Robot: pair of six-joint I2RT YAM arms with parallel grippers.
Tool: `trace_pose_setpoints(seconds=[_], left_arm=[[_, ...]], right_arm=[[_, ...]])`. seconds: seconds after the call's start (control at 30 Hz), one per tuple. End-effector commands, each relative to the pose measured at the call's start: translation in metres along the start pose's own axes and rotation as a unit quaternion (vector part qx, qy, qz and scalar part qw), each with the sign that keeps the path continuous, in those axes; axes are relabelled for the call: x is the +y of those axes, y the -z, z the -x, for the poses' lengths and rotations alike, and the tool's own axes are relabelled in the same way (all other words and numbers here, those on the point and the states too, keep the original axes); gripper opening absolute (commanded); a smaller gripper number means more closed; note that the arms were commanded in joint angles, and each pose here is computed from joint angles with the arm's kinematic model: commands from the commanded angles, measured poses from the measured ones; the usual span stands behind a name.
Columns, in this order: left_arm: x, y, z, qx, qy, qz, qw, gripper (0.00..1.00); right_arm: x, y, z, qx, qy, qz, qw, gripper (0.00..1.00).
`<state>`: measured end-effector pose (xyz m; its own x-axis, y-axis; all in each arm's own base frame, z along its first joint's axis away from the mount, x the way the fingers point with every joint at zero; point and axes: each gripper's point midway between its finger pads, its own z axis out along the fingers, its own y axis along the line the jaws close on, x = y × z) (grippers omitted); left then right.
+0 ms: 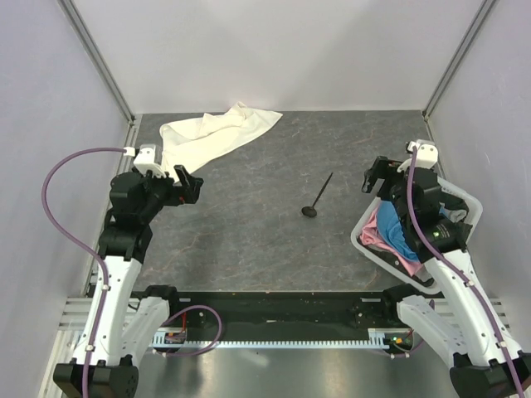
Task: Fold the napkin, place the utensils inside, and roll it up
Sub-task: Move the napkin to the centre of the board
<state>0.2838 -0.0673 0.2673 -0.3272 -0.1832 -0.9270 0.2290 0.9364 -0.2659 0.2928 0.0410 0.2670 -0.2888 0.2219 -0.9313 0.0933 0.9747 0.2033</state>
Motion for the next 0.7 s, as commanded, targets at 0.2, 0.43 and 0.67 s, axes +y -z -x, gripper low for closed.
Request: trace_pose_setpoints(seconds=[0.2,0.43,0.67], left_arm=[[0.026,-0.014,0.000,0.005,-0.012,0.061,0.998,0.97],[0.059,-0.070,-0.004,0.083,-0.001,0.123,0.989,0.87],[0.115,-0.160,-0.064,0.210,0.033,0.182,0.960,0.73]], right_arm=[[0.010,-0.021,0.034,-0.048,-0.011,-0.004,0.999,0.93],[0.024,-0.045,0.030,-0.037,-0.017,0.015,0.999,0.93],[0.041,-0.070,0.016,-0.011,-0.008,0.044,0.999,0.93]])
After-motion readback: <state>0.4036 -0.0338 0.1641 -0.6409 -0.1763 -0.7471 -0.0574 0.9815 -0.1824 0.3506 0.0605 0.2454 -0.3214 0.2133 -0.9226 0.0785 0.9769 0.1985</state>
